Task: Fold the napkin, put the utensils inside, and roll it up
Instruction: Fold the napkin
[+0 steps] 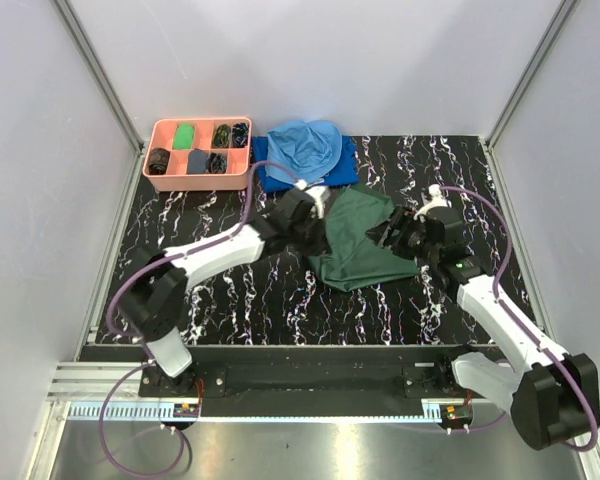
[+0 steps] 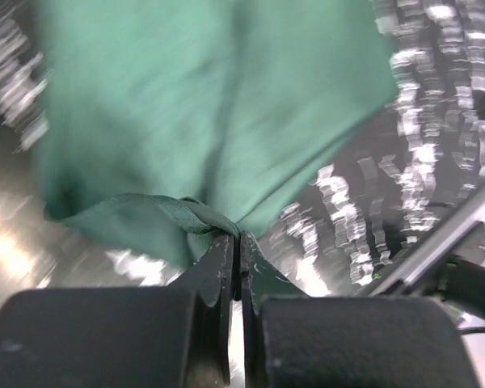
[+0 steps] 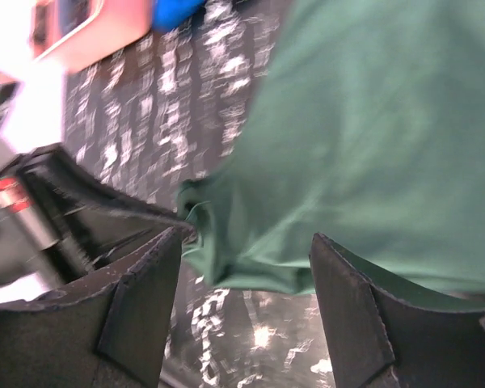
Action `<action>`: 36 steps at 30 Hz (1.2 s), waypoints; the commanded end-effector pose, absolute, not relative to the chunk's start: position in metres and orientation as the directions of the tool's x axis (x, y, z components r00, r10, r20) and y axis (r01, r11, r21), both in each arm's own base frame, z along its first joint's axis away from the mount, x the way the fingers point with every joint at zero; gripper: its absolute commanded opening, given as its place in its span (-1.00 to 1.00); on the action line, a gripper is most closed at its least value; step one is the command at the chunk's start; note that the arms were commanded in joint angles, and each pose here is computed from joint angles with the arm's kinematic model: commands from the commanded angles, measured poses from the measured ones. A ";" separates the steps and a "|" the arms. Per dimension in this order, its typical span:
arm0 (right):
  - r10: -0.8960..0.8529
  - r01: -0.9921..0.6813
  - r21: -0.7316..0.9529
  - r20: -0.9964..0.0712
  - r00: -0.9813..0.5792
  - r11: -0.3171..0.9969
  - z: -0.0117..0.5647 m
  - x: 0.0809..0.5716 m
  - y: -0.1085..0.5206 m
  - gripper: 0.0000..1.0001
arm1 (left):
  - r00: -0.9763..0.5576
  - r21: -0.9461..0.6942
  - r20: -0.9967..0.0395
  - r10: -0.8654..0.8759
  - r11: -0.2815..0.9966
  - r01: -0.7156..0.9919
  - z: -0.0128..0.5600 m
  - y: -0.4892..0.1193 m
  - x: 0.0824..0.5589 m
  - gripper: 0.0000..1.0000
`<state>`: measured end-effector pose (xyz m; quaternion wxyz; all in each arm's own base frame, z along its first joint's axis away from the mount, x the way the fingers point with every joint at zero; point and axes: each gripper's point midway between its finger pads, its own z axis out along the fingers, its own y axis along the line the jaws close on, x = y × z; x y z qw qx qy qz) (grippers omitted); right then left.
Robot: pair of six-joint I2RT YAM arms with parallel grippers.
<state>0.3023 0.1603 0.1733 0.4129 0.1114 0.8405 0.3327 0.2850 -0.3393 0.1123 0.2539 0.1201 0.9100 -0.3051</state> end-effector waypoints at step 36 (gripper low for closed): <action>0.540 0.088 0.566 -0.713 -0.446 0.820 0.204 0.283 0.090 0.52 | -0.688 -0.538 -0.666 0.290 0.453 0.711 0.085 -0.552 0.300 -1.00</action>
